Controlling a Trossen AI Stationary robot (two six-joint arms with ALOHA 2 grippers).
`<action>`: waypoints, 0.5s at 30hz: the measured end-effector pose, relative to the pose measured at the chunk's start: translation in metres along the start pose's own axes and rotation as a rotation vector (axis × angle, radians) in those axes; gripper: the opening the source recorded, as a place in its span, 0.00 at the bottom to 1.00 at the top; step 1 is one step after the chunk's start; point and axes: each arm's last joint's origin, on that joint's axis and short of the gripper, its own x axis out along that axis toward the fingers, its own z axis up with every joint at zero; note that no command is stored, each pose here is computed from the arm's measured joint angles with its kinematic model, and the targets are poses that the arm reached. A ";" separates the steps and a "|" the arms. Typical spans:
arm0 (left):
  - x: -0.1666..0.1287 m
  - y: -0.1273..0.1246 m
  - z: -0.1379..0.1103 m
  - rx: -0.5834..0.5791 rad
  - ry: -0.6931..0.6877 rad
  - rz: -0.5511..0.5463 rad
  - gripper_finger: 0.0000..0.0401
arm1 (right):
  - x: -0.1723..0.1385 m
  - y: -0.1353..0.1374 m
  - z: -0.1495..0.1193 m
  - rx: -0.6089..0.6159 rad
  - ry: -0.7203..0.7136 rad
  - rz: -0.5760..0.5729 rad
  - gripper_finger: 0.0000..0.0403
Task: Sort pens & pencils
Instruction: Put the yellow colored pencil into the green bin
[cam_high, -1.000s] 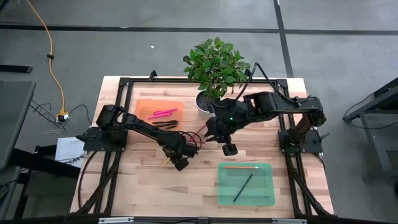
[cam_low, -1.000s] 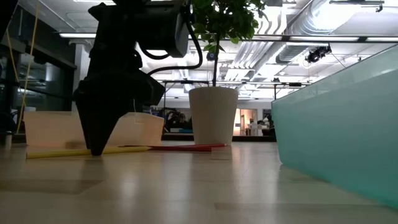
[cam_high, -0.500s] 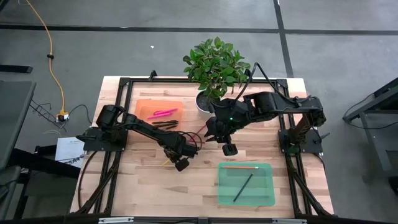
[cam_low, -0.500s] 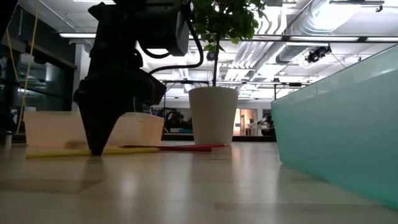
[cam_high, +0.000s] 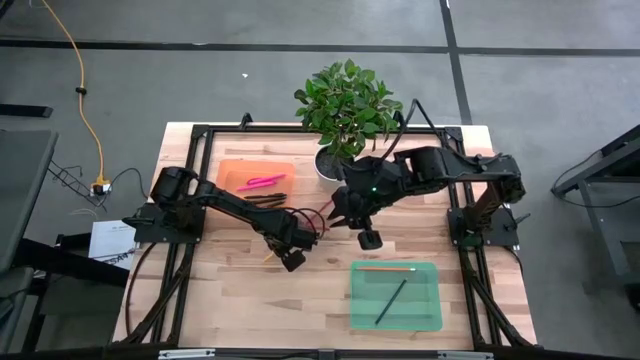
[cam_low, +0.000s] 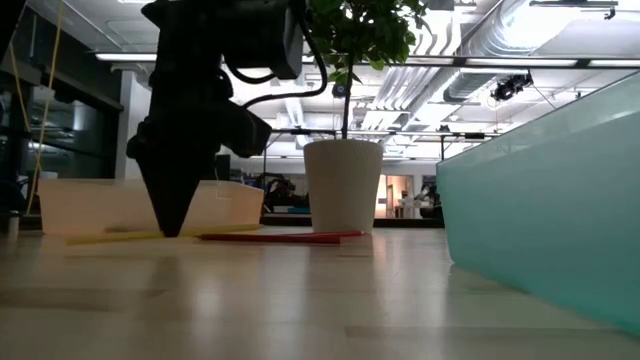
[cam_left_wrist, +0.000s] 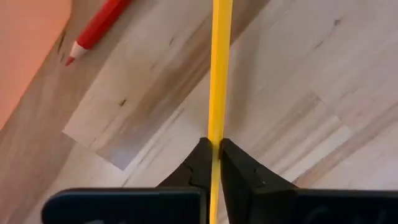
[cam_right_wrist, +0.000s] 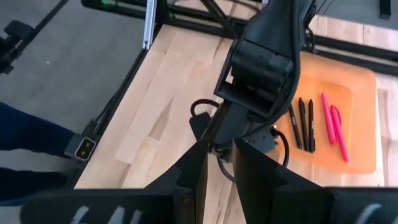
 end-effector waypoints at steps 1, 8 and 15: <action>-0.001 0.000 0.000 0.000 0.000 -0.001 0.01 | -0.002 0.000 0.001 0.000 -0.010 0.002 0.17; -0.010 0.000 -0.001 0.000 -0.025 -0.029 0.04 | -0.022 0.002 0.003 0.004 -0.067 -0.005 0.17; -0.035 0.005 -0.003 -0.007 -0.132 -0.063 0.02 | -0.048 0.003 0.005 0.005 -0.153 -0.030 0.17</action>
